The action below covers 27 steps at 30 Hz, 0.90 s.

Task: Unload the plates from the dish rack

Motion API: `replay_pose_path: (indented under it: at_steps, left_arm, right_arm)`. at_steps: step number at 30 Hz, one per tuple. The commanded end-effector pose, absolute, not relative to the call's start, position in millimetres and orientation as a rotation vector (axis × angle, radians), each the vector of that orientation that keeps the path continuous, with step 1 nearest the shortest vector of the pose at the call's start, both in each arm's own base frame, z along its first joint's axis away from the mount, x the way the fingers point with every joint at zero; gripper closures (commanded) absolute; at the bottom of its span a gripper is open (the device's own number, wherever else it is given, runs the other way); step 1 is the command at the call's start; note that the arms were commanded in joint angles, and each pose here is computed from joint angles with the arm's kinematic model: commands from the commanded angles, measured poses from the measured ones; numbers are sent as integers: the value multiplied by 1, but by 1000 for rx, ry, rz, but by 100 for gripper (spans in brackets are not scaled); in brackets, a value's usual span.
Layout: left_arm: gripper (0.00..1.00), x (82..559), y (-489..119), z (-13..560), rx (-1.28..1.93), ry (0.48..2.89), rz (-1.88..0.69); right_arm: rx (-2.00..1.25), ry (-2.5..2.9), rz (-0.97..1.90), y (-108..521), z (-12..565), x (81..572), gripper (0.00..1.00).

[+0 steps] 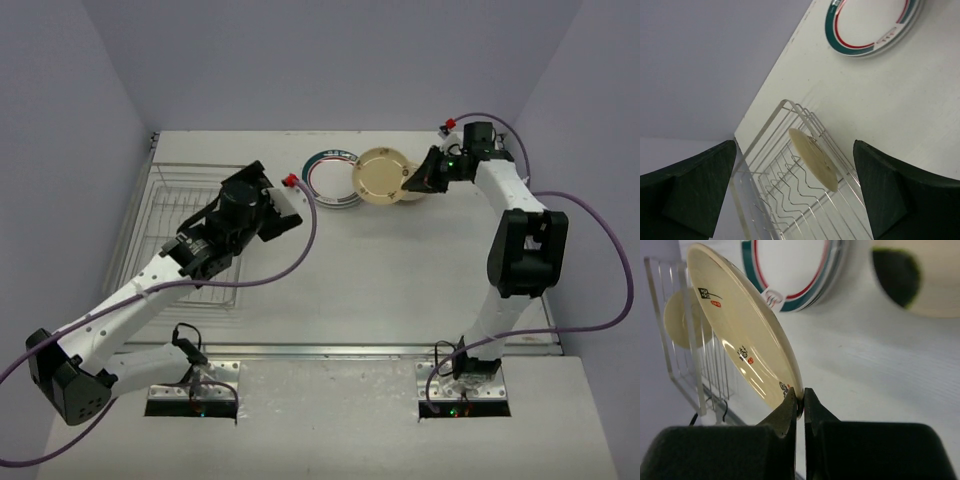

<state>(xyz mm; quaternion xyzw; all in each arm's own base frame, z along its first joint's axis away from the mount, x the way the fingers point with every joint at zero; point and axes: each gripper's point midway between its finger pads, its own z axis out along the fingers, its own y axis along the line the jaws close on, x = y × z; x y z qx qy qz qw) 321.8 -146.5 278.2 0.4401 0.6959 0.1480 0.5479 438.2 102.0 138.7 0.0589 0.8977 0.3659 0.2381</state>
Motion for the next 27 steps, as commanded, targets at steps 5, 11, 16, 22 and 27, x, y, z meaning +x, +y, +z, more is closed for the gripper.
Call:
replay_pose_path:
  at_steps: [5,11,16,22,27]
  left_arm:
    - [0,329,-137,275,646,1915,22]
    - [0,335,-124,243,554,2056,65]
    - [0,340,-114,229,489,2112,68]
    - [0,342,-105,217,455,2139,74]
    - [0,349,-96,217,392,2163,55]
  right_arm:
    - [383,2436,865,14,117,507,100]
    - [415,2465,867,8,98,532,100]
    - [424,2469,833,3,90,544,100]
    - [443,2497,845,3,76,540,96]
    - [461,2502,848,4,81,536,66]
